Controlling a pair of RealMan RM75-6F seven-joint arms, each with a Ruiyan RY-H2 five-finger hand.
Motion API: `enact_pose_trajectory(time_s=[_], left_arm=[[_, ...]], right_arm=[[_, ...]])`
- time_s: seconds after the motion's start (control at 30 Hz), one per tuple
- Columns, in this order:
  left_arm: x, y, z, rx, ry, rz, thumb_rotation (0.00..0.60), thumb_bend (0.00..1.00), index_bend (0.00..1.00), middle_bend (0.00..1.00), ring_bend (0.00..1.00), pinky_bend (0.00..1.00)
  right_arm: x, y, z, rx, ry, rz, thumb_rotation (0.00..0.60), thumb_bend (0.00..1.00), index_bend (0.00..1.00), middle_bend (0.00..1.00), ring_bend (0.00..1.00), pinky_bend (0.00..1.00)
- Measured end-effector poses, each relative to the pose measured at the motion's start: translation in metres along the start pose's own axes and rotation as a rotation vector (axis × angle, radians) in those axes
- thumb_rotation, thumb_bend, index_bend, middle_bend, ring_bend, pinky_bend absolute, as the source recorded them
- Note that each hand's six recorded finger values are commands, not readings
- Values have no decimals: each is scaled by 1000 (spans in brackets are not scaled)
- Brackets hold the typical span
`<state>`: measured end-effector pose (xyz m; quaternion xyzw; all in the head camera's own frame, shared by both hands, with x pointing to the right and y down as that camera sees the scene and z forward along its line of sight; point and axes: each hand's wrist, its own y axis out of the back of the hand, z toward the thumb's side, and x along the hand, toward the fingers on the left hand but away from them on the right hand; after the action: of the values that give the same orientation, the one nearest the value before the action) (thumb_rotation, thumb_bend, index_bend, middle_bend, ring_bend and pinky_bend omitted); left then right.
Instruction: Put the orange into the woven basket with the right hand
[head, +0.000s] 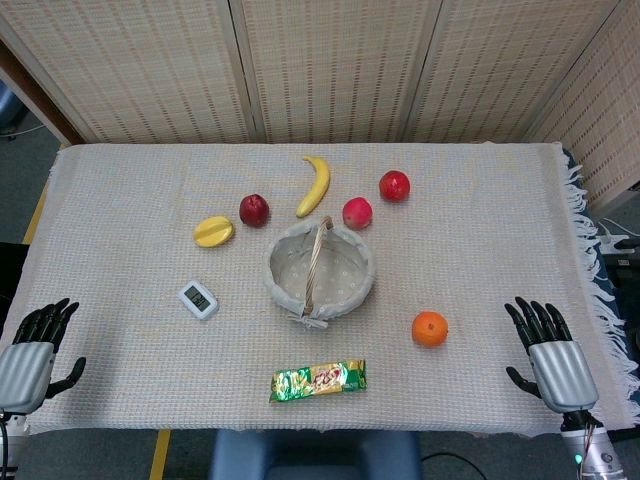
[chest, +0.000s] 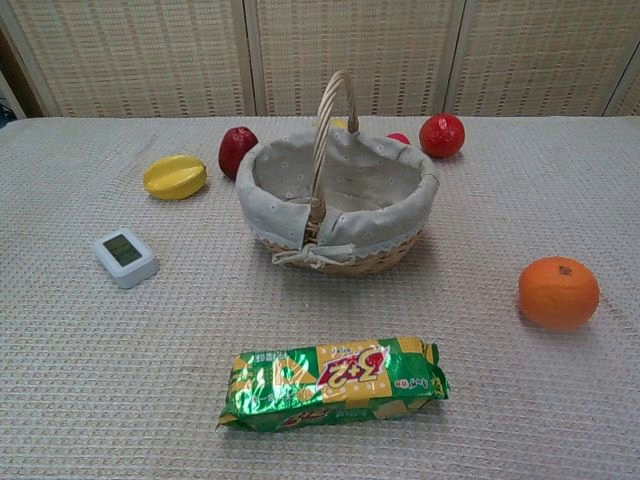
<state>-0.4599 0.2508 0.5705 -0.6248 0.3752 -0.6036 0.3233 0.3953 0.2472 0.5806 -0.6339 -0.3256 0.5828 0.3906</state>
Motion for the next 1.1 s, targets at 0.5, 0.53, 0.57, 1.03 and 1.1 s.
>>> enact_pose_trajectory(time_s=[0.5, 0.53, 0.57, 1.03, 1.1], left_arm=[[1, -1, 0, -6, 1, -6, 600, 368, 0, 0, 0, 66], [1, -1, 0, -8, 1, -7, 600, 368, 0, 0, 0, 66], [1, -1, 0, -10, 1, -7, 600, 367, 0, 0, 0, 66], [0, -2, 1, -27, 2, -22, 600, 366, 0, 0, 0, 66], [-1, -2, 1, -27, 2, -28, 600, 366, 0, 0, 0, 66]], right_arm=[[0, -9, 9, -42, 19, 100, 600, 104, 0, 0, 0, 52], [0, -11, 11, -47, 15, 118, 600, 104, 0, 0, 0, 52], [-1, -13, 13, -56, 9, 137, 600, 104, 0, 0, 0, 52], [-52, -30, 66, -87, -7, 313, 600, 104, 0, 0, 0, 52], [-59, -36, 81, -94, 9, 328, 600, 104, 0, 0, 0, 52]])
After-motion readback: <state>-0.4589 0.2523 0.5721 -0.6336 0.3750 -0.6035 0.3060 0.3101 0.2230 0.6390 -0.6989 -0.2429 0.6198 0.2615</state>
